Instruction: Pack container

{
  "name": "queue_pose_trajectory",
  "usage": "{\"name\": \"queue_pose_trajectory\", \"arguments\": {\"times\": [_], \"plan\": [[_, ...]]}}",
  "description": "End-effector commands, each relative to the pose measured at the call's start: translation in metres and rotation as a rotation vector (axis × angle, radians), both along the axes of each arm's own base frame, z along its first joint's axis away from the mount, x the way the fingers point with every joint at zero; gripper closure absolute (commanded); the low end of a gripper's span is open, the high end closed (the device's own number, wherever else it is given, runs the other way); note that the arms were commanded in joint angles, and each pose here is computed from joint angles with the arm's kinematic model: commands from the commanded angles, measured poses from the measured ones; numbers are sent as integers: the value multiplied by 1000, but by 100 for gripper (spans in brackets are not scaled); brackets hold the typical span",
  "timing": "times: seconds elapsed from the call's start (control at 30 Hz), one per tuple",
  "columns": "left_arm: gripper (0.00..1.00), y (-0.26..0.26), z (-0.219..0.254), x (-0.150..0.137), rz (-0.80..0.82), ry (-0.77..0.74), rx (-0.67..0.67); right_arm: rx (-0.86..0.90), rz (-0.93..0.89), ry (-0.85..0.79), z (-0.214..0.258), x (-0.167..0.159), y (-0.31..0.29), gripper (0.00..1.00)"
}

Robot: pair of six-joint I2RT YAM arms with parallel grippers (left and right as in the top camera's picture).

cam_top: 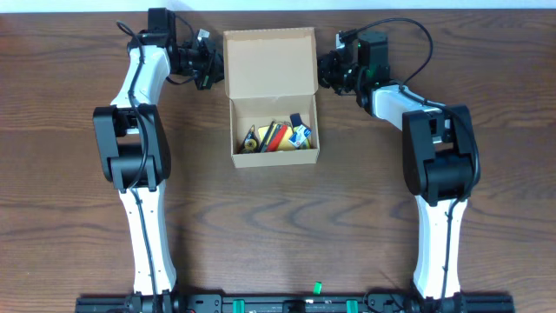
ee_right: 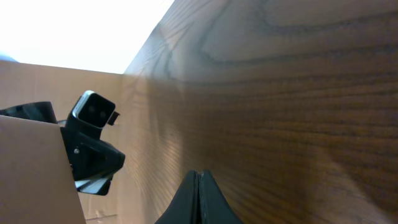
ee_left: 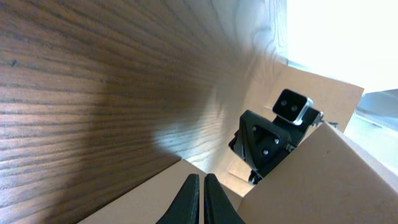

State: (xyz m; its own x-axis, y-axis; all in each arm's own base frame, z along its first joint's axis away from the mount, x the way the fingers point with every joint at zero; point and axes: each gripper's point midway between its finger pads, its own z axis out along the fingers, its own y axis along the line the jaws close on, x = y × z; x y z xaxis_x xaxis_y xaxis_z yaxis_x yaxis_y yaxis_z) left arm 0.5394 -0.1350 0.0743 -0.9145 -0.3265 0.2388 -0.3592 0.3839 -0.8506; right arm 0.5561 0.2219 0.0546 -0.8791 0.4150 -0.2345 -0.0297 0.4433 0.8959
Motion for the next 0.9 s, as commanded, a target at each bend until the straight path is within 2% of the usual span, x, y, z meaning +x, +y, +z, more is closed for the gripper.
{"name": "queue_pose_trajectory", "arguments": {"times": [0.0,0.1,0.2,0.3,0.87], "plan": [[94,-4,24,-2,-55,-98,-18,-8,45,-103,38,0,6,98],[94,1,22,-7,-60,-101,48,-16,58,-106,40,-2,7,98],[95,15,24,-16,-63,-103,197,-16,68,-112,44,-4,9,98],[95,22,33,-22,-70,-116,265,-11,88,-125,50,-7,14,98],[94,4,46,-41,-143,-123,259,-20,152,-199,86,-21,25,98]]}}
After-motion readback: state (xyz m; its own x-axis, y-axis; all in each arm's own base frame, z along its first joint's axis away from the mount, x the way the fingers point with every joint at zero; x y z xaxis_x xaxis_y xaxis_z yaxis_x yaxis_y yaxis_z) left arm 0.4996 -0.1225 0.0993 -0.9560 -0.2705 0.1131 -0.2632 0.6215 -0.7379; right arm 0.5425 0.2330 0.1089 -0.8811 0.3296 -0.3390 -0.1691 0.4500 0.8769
